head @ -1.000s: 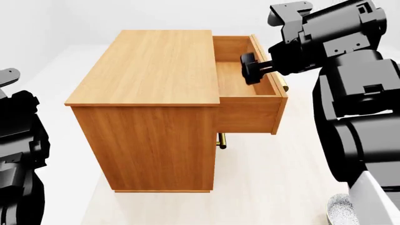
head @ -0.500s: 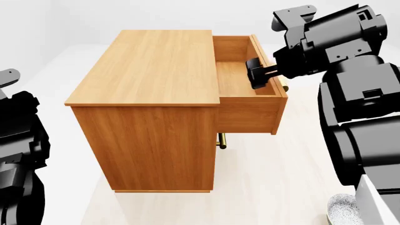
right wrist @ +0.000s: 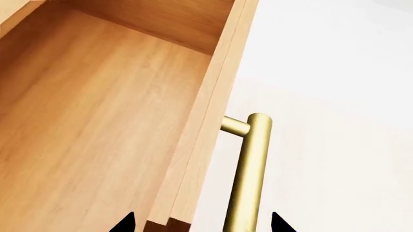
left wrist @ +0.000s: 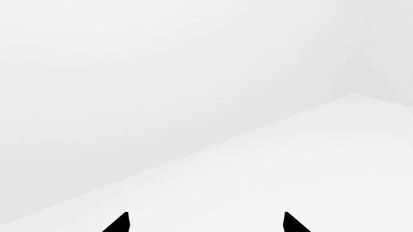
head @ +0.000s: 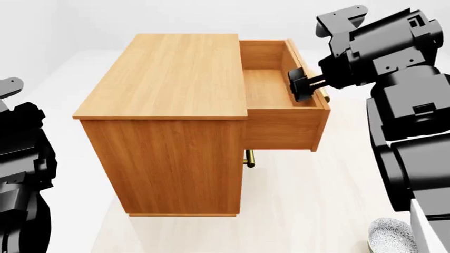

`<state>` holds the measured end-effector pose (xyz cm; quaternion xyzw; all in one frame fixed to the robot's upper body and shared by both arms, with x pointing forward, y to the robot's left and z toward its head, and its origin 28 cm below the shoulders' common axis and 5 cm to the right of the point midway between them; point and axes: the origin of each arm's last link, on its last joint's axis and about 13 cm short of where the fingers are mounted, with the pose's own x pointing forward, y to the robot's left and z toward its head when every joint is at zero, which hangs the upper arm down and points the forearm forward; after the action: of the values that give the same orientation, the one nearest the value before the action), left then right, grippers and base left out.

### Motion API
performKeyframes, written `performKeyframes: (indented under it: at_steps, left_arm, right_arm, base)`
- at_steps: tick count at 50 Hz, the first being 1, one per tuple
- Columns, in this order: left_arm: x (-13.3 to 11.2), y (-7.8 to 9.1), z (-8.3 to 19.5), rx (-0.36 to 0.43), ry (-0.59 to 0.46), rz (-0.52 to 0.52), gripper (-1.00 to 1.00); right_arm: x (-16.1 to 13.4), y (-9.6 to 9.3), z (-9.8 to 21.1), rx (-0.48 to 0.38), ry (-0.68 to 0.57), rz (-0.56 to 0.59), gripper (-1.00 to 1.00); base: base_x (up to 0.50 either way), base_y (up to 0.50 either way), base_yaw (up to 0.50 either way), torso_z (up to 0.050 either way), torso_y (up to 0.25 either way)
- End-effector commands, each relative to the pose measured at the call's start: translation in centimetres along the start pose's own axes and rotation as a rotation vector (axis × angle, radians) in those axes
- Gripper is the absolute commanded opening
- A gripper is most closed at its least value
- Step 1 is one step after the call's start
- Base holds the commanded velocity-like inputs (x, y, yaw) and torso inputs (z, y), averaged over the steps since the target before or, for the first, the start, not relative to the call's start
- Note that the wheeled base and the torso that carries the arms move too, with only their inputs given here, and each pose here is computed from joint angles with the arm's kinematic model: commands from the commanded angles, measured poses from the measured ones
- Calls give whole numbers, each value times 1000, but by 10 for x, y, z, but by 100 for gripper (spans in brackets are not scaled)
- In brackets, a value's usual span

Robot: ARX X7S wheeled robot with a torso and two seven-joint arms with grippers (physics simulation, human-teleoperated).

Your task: Open the top drawer of the cabinet and put the bowl in it.

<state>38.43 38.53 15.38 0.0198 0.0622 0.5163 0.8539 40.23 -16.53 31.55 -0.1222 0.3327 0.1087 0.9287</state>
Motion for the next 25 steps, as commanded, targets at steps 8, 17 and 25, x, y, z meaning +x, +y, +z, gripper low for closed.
performKeyframes:
  at_steps: [8, 17, 25]
  left_arm:
    - [-1, -1, -1, 1, 0, -3, 100]
    - [-1, -1, -1, 1, 1, -4, 100]
    - [-1, -1, -2, 3, 0, -5, 100]
  right_arm:
    - [-1, -17, -12, -47, 55, -161, 100]
    - [-6, -27, -14, -35, 59, -199, 100]
    - [-13, -34, -13, -11, 48, -212, 100]
  base:
    - [0, 0, 0, 0, 0]
    - [0, 0, 0, 0, 0]
    - [0, 0, 0, 0, 0]
